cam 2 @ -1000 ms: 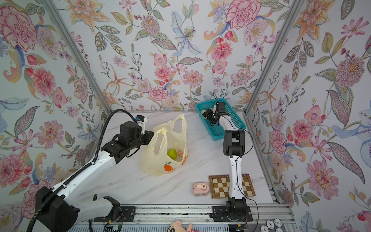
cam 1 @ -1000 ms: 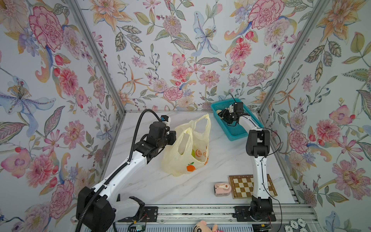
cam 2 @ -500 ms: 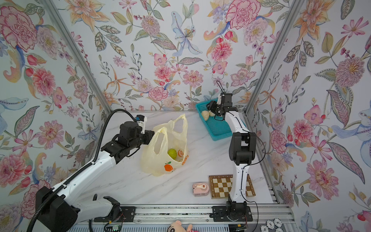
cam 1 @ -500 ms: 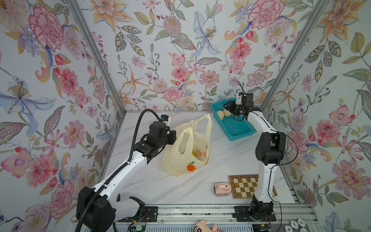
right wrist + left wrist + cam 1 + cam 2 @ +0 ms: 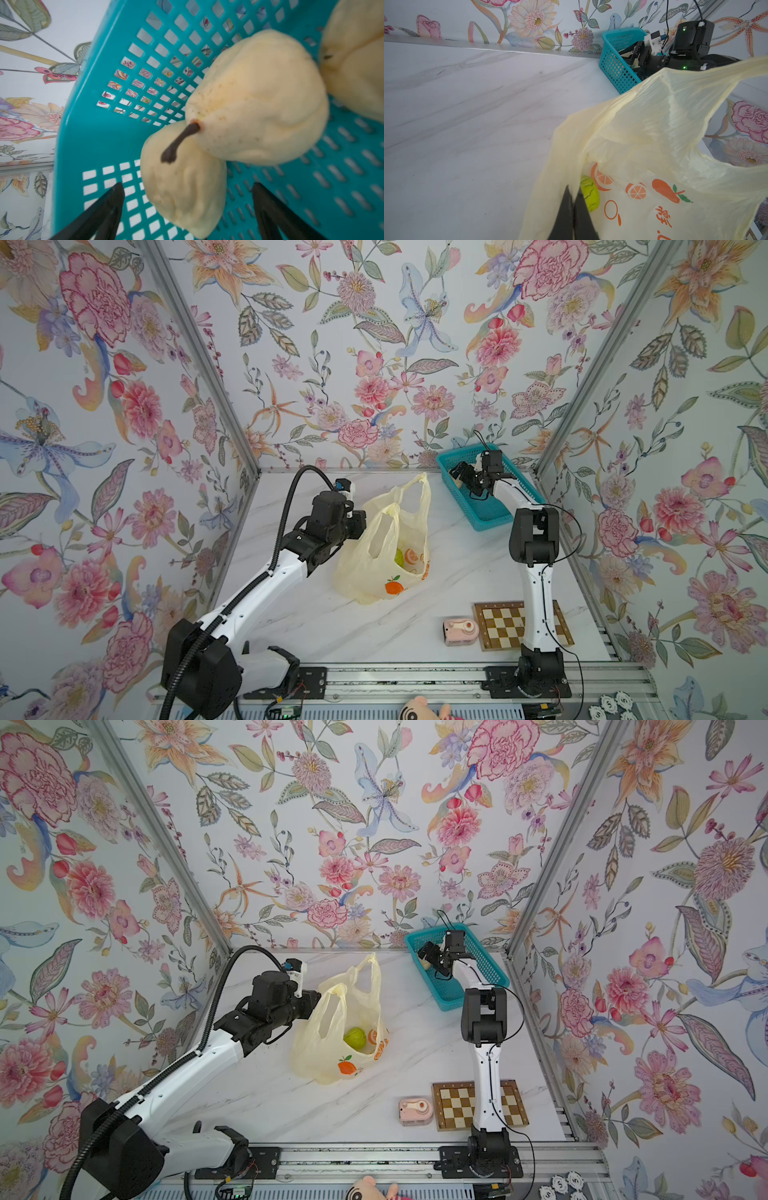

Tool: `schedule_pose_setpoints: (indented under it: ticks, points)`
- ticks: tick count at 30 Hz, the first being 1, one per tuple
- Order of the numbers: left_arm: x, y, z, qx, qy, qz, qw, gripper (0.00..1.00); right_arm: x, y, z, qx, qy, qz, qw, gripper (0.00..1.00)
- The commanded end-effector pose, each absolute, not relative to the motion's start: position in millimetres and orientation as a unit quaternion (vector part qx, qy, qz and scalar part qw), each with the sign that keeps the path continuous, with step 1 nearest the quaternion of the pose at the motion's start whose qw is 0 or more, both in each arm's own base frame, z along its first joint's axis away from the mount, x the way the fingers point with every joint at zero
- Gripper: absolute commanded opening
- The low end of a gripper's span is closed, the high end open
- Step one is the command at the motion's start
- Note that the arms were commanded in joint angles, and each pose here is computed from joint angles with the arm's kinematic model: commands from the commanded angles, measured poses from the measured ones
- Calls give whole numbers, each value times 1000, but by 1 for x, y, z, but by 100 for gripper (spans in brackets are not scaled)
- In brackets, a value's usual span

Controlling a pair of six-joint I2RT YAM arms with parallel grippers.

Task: Place the pears into plastic bags & tie knots
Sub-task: Pick up the pear from the basket.

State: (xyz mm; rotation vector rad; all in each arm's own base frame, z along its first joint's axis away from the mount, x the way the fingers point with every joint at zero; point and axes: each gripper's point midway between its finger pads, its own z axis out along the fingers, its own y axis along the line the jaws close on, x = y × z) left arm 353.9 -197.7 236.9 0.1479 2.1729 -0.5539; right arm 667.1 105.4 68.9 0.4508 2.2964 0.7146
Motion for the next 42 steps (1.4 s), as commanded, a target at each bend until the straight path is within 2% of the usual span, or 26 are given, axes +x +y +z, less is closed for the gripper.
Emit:
schedule_pose_setpoints:
  ticks: [1,6,8,13,17,26,31,37,42]
  points:
    - [355,-200,244,54,868,-228,439,0,686,111,73,177,868,280,370,95]
    - [355,-200,240,54,870,-226,435,0,684,116,52,169,876,274,358,87]
    - [356,-200,238,55,871,-224,433,0,680,114,47,168,881,267,352,81]
    - [356,-202,235,58,873,-224,430,0,664,102,43,168,895,235,340,58]
    - [356,-201,234,57,872,-226,431,0,638,91,38,173,907,223,314,49]
    - [353,-202,232,56,871,-231,430,0,567,77,34,177,921,206,280,38]
    - [353,-202,233,57,869,-233,432,0,548,74,52,168,919,210,290,33]
    - [352,-204,237,59,866,-239,436,0,542,70,121,140,905,214,340,33]
    - [353,-204,242,61,862,-241,442,0,509,86,184,100,894,241,364,33]
